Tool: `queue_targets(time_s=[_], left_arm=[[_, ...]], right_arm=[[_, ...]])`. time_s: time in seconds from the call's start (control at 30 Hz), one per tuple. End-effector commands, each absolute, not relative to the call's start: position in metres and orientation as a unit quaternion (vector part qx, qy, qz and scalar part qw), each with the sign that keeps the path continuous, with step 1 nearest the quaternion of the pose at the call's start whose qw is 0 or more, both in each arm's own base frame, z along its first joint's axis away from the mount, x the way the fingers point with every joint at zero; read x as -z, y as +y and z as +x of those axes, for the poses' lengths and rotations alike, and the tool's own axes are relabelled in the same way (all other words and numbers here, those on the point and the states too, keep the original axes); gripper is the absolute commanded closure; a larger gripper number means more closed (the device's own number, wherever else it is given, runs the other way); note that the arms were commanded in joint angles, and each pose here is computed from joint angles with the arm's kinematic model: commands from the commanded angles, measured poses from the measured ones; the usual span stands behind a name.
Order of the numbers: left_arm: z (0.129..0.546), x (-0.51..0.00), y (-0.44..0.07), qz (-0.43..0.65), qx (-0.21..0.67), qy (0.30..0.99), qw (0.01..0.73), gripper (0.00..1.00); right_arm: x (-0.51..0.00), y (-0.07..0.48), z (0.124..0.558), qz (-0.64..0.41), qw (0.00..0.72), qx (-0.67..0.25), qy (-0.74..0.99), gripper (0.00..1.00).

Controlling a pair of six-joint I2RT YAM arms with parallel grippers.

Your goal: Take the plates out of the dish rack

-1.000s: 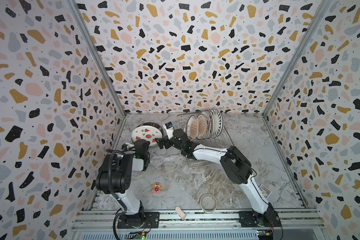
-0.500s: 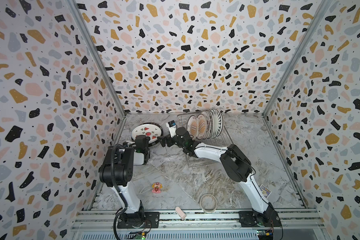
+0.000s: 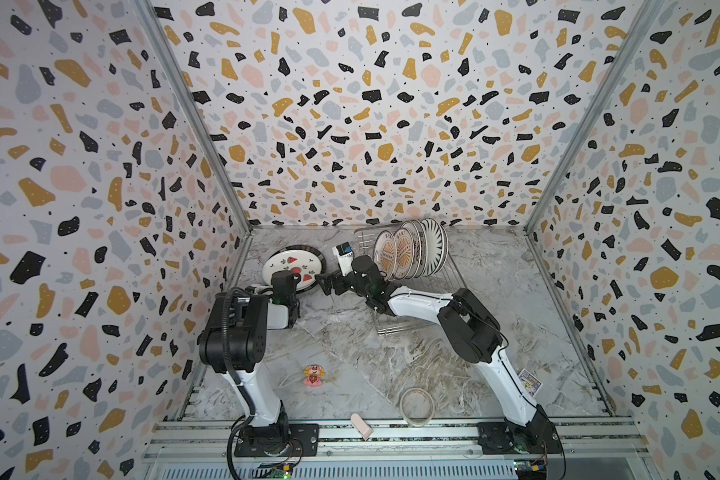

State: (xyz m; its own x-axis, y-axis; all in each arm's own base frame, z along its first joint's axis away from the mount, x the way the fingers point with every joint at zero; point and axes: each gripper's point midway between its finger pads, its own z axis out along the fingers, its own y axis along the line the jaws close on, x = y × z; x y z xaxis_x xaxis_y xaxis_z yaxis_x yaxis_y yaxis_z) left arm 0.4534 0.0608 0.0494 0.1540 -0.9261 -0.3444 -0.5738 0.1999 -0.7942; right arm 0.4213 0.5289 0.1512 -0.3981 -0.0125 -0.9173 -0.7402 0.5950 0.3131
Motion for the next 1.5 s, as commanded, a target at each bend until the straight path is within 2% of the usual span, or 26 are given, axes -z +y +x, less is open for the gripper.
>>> queue_targets(time_s=[0.0,0.1,0.27,0.43,0.53,0.73,0.9,1.47], left_arm=[[0.464,-0.06,0.068,-0.598,0.182,0.613,0.483,0.71],[0.462,-0.059,0.071,-0.601,0.168,0.612,0.485,0.69],[0.467,-0.061,0.071,-0.591,0.164,0.621,0.488,0.57],[0.462,-0.067,0.077,-0.594,0.142,0.616,0.499,0.55],[0.458,-0.073,0.082,-0.592,0.127,0.613,0.507,0.42],[0.459,-0.064,0.081,-0.594,0.119,0.619,0.5,0.41],[0.451,-0.072,0.09,-0.598,0.085,0.609,0.514,0.33],[0.454,-0.07,0.083,-0.576,0.084,0.627,0.518,0.28]], right_arm=[[-0.178,0.533,0.425,-0.246,0.503,-0.393,0.729,0.0],[-0.179,0.531,0.424,-0.245,0.504,-0.393,0.729,0.0],[-0.18,0.529,0.422,-0.248,0.498,-0.41,0.723,0.01],[-0.182,0.523,0.424,-0.242,0.504,-0.403,0.724,0.01],[-0.184,0.521,0.425,-0.24,0.505,-0.402,0.725,0.01],[-0.181,0.521,0.425,-0.24,0.502,-0.404,0.726,0.01],[-0.187,0.517,0.423,-0.24,0.507,-0.403,0.724,0.01],[-0.197,0.51,0.412,-0.242,0.512,-0.403,0.719,0.01]])
